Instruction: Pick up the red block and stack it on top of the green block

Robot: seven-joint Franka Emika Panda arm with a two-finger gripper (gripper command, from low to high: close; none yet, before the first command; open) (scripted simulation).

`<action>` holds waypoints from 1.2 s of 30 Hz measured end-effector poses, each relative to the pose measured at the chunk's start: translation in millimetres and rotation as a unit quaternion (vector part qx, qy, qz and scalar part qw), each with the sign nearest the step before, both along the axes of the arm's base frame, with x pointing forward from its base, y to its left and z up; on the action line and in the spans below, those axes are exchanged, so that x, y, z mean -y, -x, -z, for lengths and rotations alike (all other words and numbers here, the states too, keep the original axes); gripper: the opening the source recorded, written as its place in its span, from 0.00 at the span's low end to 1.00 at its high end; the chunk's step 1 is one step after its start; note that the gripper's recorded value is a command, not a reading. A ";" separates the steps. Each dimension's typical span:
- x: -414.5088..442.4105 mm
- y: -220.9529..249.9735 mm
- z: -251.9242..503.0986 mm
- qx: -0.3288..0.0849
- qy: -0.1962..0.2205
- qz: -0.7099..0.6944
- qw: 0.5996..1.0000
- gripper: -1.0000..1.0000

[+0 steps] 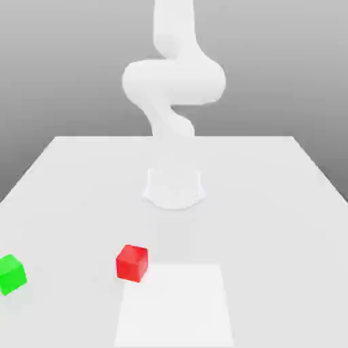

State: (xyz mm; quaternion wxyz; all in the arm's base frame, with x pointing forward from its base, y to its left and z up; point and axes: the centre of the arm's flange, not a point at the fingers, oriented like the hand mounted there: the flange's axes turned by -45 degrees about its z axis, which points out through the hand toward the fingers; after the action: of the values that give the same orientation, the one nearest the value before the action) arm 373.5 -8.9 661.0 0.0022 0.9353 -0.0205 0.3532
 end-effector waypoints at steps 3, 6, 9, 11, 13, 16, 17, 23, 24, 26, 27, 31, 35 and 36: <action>14.8 -28.3 74.4 -0.056 -0.003 0.021 0.998 0.50; 30.5 -41.9 149.2 -0.110 -0.009 0.041 0.993 0.50; 45.7 -41.6 224.4 -0.165 -0.017 0.062 0.984 0.50; 55.1 -33.5 274.8 -0.203 -0.023 0.076 0.976 0.50; 63.4 -18.7 325.5 -0.243 -0.032 0.090 0.965 0.50; 72.6 16.7 402.2 -0.305 -0.047 0.113 0.945 0.50; 74.7 28.0 427.8 -0.323 -0.052 0.119 0.937 0.50; 77.4 45.3 503.6 -0.348 -0.058 0.128 0.927 0.50; 77.3 46.3 512.3 -0.348 -0.058 0.128 0.927 0.50; 77.1 46.8 516.6 -0.348 -0.058 0.128 0.927 0.00; 77.1 46.8 516.6 -0.348 -0.058 0.128 0.927 0.00; 77.0 47.1 518.8 -0.348 -0.058 0.129 0.927 0.00; 77.3 45.2 495.0 -0.348 -0.058 0.128 0.927 0.00; 77.5 45.0 487.0 -0.348 -0.059 0.129 0.927 0.00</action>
State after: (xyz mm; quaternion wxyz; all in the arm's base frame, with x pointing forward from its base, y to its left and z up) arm 328.5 -86.4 174.1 -0.0001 0.9872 -0.1592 0.0001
